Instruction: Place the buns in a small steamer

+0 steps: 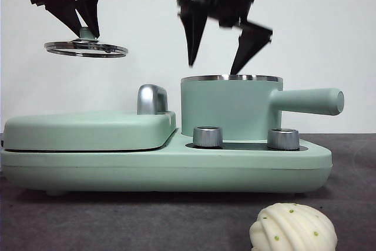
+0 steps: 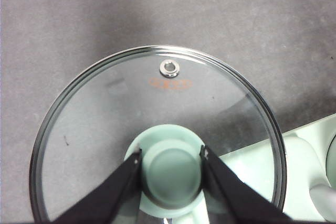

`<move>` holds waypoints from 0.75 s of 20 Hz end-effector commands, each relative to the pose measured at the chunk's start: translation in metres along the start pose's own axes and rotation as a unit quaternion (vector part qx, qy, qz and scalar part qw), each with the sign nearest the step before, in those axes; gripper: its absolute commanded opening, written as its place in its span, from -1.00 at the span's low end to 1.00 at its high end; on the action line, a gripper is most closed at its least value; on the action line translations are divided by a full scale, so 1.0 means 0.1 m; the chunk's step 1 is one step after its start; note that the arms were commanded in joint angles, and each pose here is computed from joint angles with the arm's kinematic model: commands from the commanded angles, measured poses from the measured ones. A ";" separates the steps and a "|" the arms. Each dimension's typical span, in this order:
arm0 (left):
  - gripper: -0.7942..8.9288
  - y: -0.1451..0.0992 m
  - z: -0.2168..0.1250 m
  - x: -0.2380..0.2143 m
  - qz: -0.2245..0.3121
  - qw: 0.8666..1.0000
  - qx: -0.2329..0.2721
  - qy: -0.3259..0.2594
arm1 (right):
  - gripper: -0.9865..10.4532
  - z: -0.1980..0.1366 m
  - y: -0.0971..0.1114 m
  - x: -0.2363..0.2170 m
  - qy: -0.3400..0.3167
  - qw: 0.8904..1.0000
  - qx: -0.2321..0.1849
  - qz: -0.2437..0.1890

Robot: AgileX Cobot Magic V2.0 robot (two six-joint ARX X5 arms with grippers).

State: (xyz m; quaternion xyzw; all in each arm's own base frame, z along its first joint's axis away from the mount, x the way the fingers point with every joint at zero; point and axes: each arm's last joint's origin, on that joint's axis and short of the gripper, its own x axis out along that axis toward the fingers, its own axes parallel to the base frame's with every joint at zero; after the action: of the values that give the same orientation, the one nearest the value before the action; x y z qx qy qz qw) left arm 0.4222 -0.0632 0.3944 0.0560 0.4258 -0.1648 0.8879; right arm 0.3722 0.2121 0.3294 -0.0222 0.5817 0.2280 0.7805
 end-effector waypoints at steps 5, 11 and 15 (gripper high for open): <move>-0.72 -0.01 0.06 -0.11 0.000 1.000 0.004 -0.030 | 0.00 -0.09 0.14 -0.60 -0.048 0.998 -0.041 0.009; -0.72 -0.01 0.06 -0.11 0.000 1.000 0.001 -0.030 | 0.00 -0.71 0.26 -1.26 -0.077 0.995 -0.061 0.015; -0.72 -0.01 0.06 -0.11 -0.001 1.000 -0.005 -0.030 | 0.00 -1.35 0.33 -1.40 -0.064 0.993 -0.090 -0.032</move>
State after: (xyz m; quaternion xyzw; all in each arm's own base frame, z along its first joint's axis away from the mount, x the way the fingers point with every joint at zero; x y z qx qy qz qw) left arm 0.4222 -0.0632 0.3944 0.0521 0.4265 -0.1629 0.8882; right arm 0.2116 0.1551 0.4284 -0.0780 0.4716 0.2620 0.8384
